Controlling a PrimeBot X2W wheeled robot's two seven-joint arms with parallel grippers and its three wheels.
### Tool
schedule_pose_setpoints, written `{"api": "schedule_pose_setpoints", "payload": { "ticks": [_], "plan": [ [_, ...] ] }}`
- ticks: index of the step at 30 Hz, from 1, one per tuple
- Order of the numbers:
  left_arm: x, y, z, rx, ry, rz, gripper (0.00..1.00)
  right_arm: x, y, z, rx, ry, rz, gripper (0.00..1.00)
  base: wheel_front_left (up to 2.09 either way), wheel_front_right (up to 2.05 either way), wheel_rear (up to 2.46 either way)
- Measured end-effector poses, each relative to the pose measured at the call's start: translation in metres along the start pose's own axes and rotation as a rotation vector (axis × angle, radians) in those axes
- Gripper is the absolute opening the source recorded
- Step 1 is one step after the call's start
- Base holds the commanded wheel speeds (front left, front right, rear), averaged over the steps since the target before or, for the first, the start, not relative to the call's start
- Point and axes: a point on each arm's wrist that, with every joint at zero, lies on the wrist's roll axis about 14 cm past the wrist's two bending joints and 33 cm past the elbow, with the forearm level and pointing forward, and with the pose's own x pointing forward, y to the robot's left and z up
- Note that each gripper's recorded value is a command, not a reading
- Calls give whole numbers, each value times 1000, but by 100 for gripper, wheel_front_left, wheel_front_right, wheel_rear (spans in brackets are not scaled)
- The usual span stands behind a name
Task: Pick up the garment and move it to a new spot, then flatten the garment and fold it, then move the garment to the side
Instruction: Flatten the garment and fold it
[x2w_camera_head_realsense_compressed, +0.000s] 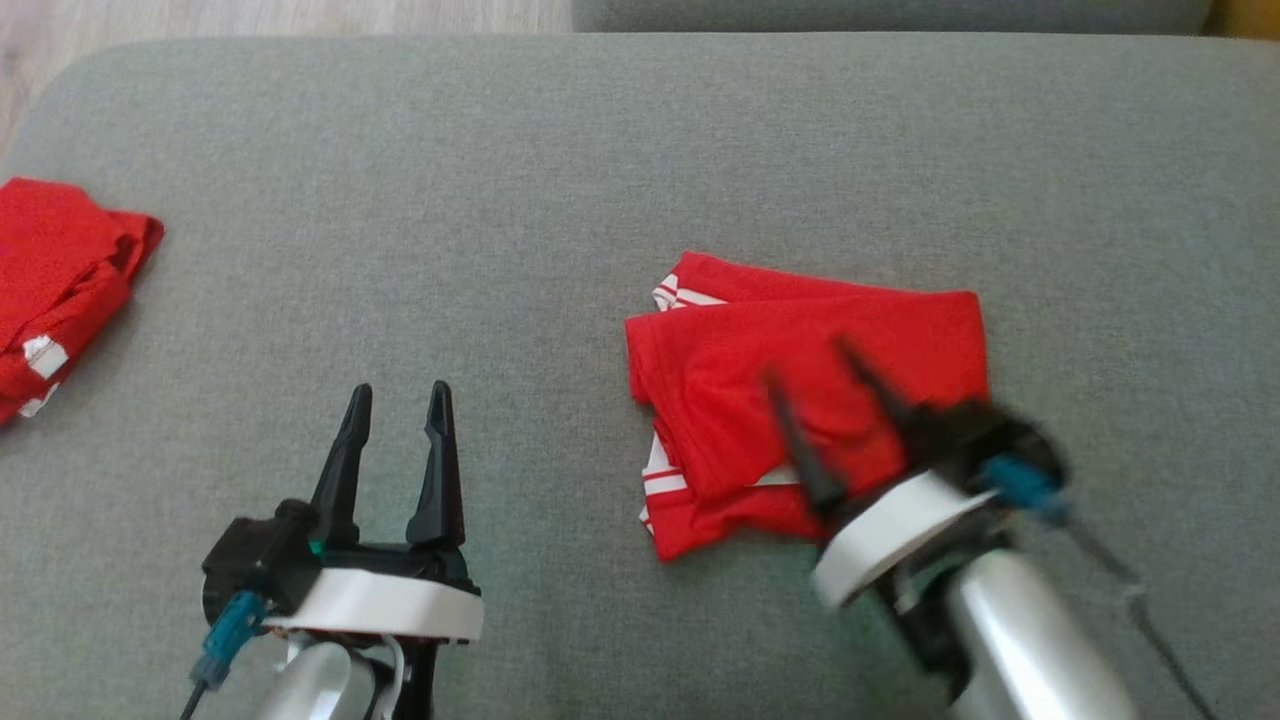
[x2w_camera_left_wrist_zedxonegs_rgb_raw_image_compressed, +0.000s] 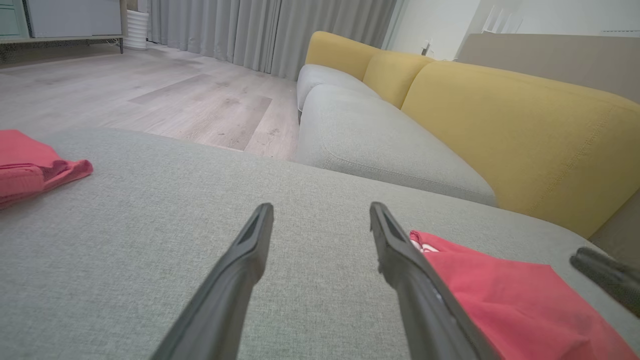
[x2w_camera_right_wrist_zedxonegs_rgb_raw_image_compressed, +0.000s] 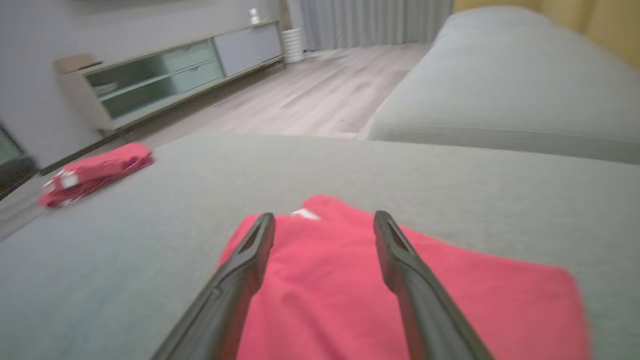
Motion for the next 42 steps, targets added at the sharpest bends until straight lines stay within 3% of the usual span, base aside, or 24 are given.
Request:
{"api": "schedule_pose_setpoints", "payload": {
  "ticks": [7, 12, 17, 18, 20, 21, 23, 24, 39, 40, 41, 42],
  "plan": [
    [1, 4, -1, 1, 2, 13, 100, -7, 59, -58, -24, 188, 181, 100, 0, 0, 0],
    [3, 7, 2, 4, -7, 19, 100, -11, 67, -86, -47, 281, 226, 100, 0, 0, 0],
    [2, 10, 2, 5, -7, 29, 100, 1, 62, -84, -87, 275, 234, 100, 0, 0, 0],
    [2, 11, 3, 5, -9, 31, 100, 2, 61, -85, -89, 275, 233, 73, 0, 0, 0],
    [2, 11, 3, 6, -9, 33, 100, 3, 59, -87, -92, 282, 230, 42, 0, 0, 0],
    [2, 11, 3, 6, -9, 33, 100, 3, 58, -87, -92, 284, 228, 34, 0, 0, 0],
    [2, 12, 3, 6, -13, 33, 100, 2, 57, -89, -93, 290, 225, 7, 0, 0, 0],
    [2, 11, 3, 6, -13, 33, 100, 2, 57, -89, -92, 286, 224, 0, 0, 0, 0],
    [3, 8, 5, 6, -18, 21, 100, 5, 79, -62, -37, 202, 277, 0, 0, 0, 0],
    [2, 8, 5, 6, -18, 21, 100, 5, 80, -63, -32, 207, 280, 18, 0, 0, 0],
    [2, 8, 5, 7, -19, 22, 100, 4, 83, -63, -27, 212, 287, 47, 0, 0, 0],
    [2, 8, 5, 7, -19, 22, 100, 4, 85, -62, -18, 210, 294, 100, 0, 0, 0]
  ]
}}
